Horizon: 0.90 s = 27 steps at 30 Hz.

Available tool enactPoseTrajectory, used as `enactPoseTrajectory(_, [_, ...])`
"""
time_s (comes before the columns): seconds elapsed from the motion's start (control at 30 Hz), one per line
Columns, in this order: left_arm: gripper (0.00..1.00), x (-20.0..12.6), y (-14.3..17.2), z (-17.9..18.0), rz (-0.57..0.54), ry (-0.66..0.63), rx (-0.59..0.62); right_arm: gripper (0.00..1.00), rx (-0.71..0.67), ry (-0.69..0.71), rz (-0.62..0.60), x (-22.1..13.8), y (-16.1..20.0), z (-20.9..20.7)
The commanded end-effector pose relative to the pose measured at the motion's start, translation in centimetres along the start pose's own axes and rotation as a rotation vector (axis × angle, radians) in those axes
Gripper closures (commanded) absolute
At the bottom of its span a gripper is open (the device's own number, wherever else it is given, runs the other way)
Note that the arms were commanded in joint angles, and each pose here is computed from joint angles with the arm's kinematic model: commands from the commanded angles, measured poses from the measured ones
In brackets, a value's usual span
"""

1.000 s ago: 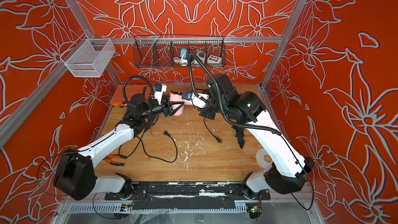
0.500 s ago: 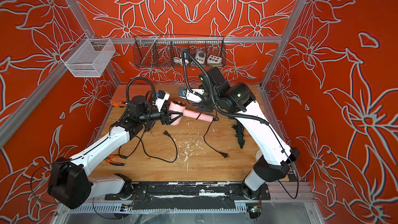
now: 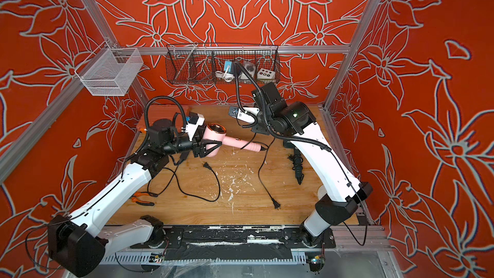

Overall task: Wrap the cord around the hair dryer
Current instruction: Wrap the power cord around the hair dryer.

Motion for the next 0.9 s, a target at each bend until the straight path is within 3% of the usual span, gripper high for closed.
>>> enactPoseTrajectory(0.0, [1.0, -1.2, -3.9, -1.9, -0.122, 0.023, 0.135, 1.0, -0.027, 0.083, -0.016, -1.4, -0.2, -1.5])
enactPoseTrajectory(0.1, [1.0, -1.9, -5.1, -2.7, -0.146, 0.029, 0.167, 1.0, -0.039, 0.106, -0.033, -1.7, -0.6, -2.3])
enactPoseTrajectory(0.2, [1.0, -1.4, -5.5, -3.6, -0.076, 0.133, 0.131, 1.0, -0.042, 0.117, -0.089, -1.9, -1.4, -2.9])
enactPoseTrajectory(0.53, [1.0, 3.8, -1.3, -1.9, 0.068, 0.264, -0.028, 1.0, -0.123, 0.038, -0.331, -3.3, -5.5, -2.3])
enactPoseTrajectory(0.73, [1.0, 5.5, -0.3, -4.1, 0.111, 0.414, -0.054, 1.0, -0.126, 0.03, -0.334, -2.2, -5.7, -2.4])
enactPoseTrajectory(0.87, [1.0, 4.9, -0.1, -6.2, 0.105, 0.509, -0.055, 1.0, -0.06, 0.005, -0.348, -0.6, -4.7, -2.9])
Point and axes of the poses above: each gripper's point midway between its finger pads, its own x axis out along the fingers, its own z axis along the line the jaws close on, y = z × x, the point moved 6 cm from there along -x, back along the fingers, and after that the axes turned 12 degrees about -x, right-handed, at the moved point
